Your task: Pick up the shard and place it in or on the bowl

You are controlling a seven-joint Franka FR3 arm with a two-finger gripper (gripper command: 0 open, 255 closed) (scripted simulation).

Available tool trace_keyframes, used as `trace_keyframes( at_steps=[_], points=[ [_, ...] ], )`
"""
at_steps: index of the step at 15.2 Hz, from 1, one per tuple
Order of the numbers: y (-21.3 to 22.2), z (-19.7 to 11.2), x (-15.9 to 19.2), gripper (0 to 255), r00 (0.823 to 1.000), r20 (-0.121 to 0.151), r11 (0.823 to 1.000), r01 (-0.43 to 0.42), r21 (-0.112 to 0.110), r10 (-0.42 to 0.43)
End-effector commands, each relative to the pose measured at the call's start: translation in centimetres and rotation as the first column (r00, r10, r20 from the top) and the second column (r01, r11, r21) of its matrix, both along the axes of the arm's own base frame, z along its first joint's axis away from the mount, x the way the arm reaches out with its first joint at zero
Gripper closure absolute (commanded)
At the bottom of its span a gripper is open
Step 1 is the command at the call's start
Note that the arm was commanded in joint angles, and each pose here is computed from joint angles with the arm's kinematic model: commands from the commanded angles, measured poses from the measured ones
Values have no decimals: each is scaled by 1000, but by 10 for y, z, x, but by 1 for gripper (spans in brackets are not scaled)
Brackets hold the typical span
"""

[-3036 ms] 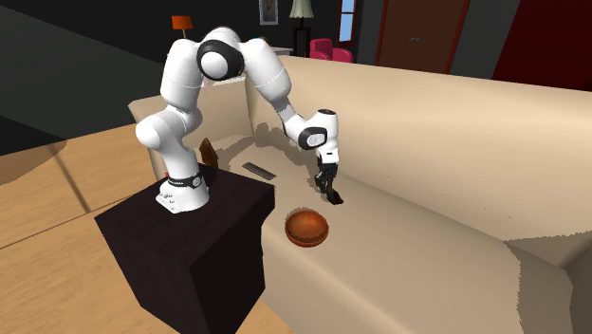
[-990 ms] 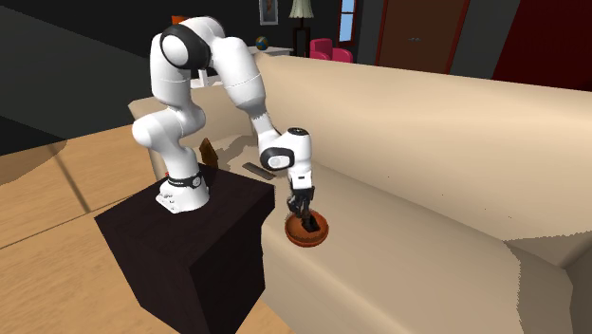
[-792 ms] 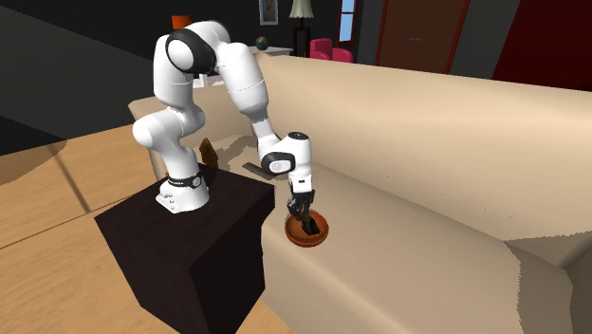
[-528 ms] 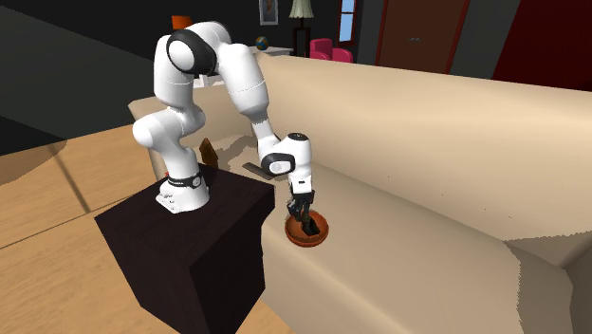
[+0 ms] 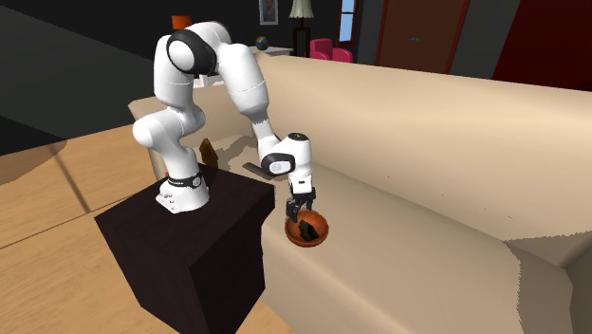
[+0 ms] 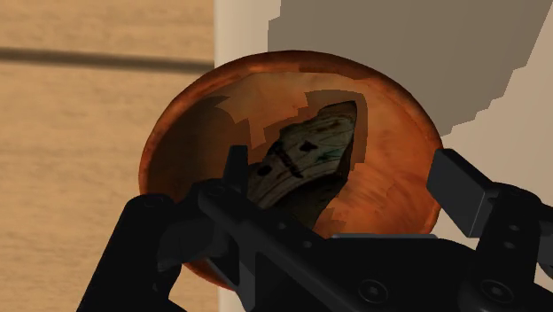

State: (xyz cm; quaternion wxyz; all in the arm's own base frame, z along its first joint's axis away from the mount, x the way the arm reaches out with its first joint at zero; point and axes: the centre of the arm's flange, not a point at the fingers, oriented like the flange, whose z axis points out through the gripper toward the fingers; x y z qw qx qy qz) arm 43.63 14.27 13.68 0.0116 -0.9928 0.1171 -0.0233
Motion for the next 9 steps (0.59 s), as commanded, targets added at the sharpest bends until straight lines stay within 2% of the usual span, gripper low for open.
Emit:
trace_keyframes(
  at_steps=[1,5,9],
  points=[
    [0,0,0,0,1000,0,1000,0,0,0],
    [-1,50,-2,0,1000,0,1000,0,0,0],
    [-1,50,-2,0,1000,0,1000,0,0,0]
  ],
)
